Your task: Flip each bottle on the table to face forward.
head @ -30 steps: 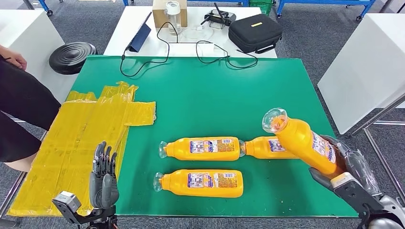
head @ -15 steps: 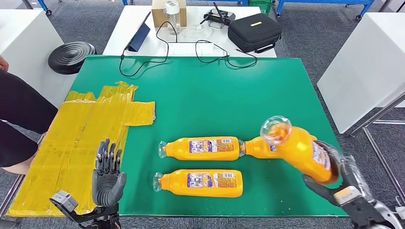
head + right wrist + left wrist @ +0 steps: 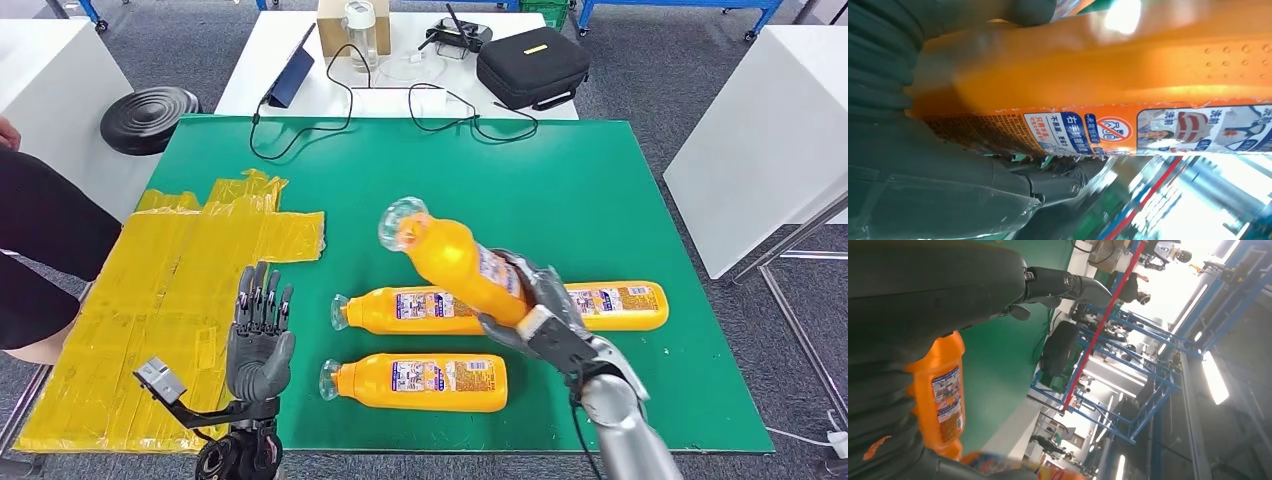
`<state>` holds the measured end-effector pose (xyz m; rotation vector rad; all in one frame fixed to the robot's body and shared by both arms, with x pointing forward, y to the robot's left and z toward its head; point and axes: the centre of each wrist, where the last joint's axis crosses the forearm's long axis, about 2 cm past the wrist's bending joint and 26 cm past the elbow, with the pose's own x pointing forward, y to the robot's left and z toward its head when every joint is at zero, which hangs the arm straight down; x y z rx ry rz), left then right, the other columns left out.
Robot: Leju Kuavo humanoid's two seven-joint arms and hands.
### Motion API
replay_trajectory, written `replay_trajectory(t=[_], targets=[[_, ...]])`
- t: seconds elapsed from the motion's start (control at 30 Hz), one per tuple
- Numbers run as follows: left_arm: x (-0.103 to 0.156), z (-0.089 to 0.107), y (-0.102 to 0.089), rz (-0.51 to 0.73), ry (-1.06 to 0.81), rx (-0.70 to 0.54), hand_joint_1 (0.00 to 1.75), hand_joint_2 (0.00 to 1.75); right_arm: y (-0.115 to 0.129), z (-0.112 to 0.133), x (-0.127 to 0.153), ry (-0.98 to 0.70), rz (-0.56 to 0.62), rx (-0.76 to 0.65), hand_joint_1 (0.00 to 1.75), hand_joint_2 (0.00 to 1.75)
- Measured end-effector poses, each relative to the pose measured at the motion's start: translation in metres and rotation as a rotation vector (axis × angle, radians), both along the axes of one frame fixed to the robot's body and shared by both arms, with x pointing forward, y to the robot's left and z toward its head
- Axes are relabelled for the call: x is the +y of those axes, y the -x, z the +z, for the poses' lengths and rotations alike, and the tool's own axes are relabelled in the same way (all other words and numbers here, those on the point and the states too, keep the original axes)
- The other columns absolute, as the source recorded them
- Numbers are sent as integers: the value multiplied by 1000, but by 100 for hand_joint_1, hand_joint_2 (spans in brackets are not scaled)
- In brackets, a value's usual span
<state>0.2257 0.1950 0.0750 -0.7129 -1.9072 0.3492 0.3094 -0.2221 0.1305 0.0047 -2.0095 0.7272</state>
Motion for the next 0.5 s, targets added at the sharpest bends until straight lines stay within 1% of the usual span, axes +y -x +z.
replay_trajectory(t=[0.13, 0.23, 0.33, 0.5], targets=[[-5, 6, -8, -30, 5, -1, 0, 175, -14, 10, 58, -18, 78, 17, 175, 175], [-10, 8, -14, -51, 6, -2, 0, 175, -16, 20, 91, -21, 115, 33, 175, 175], [-15, 10, -22, -77, 11, -1, 0, 175, -18, 29, 107, -23, 129, 45, 175, 175], [-23, 14, -34, -117, 16, 6, 0, 175, -19, 38, 127, -20, 149, 51, 175, 175]])
